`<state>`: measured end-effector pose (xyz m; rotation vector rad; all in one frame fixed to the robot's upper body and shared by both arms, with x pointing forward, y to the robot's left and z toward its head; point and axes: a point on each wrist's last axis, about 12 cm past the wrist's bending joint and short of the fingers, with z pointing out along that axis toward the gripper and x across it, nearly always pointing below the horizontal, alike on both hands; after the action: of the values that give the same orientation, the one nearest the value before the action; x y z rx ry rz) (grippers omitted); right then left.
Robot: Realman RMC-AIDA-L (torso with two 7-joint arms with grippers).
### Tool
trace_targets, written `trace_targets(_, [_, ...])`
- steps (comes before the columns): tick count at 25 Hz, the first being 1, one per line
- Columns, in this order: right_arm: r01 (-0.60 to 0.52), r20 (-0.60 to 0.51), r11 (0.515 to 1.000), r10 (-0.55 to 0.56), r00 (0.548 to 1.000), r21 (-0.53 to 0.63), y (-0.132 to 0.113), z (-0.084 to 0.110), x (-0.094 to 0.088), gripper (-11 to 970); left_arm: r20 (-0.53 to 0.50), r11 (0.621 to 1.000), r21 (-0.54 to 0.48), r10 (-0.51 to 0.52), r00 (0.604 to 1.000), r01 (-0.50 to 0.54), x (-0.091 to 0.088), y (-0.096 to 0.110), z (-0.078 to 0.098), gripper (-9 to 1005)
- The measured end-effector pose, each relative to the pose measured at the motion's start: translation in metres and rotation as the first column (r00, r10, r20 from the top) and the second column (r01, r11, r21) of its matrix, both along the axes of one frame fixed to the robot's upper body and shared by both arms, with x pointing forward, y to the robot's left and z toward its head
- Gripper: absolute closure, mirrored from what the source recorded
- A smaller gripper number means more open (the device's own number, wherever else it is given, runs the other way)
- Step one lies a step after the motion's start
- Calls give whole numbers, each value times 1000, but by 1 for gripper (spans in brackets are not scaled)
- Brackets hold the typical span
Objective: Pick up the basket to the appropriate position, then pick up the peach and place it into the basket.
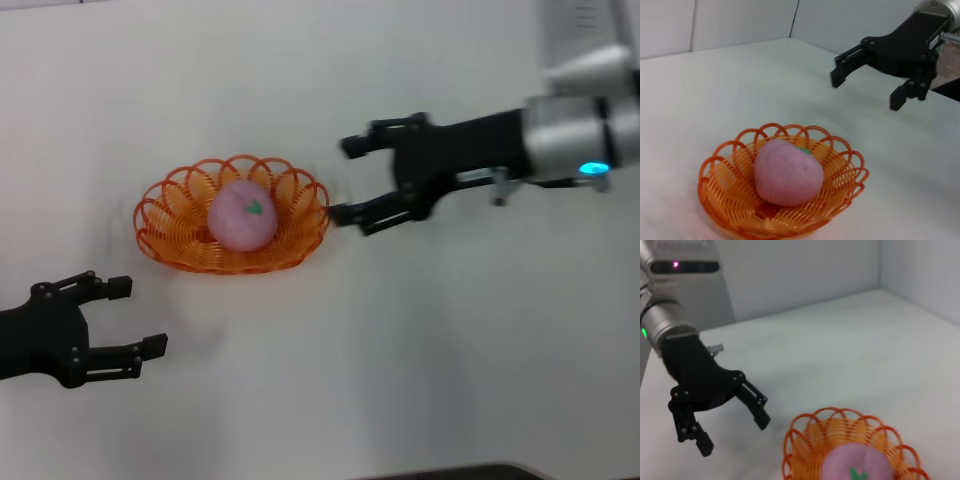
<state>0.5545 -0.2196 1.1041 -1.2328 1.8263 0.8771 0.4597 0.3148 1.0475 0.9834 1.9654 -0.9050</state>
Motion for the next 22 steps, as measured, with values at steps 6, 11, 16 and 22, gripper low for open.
trace_targets(6, [72,53,997,-74,996,41,-40,-11,-20,4,3,1000,-3,3,1000,-3,0,1,1,77])
trace_targets(11, [84,55,995,-86,995,46,-51,-26,-36,4,4,1000,-5,10,1000,-10,0,2,1,76])
trace_targets(16, [109,49,990,-114,992,93,-65,-45,-58,4,3,1000,-10,17,1000,-17,-1,3,1,76])
trace_targets(22, [173,96,969,-192,977,177,-79,-70,-88,4,3,1000,-13,23,1000,-23,0,2,0,76])
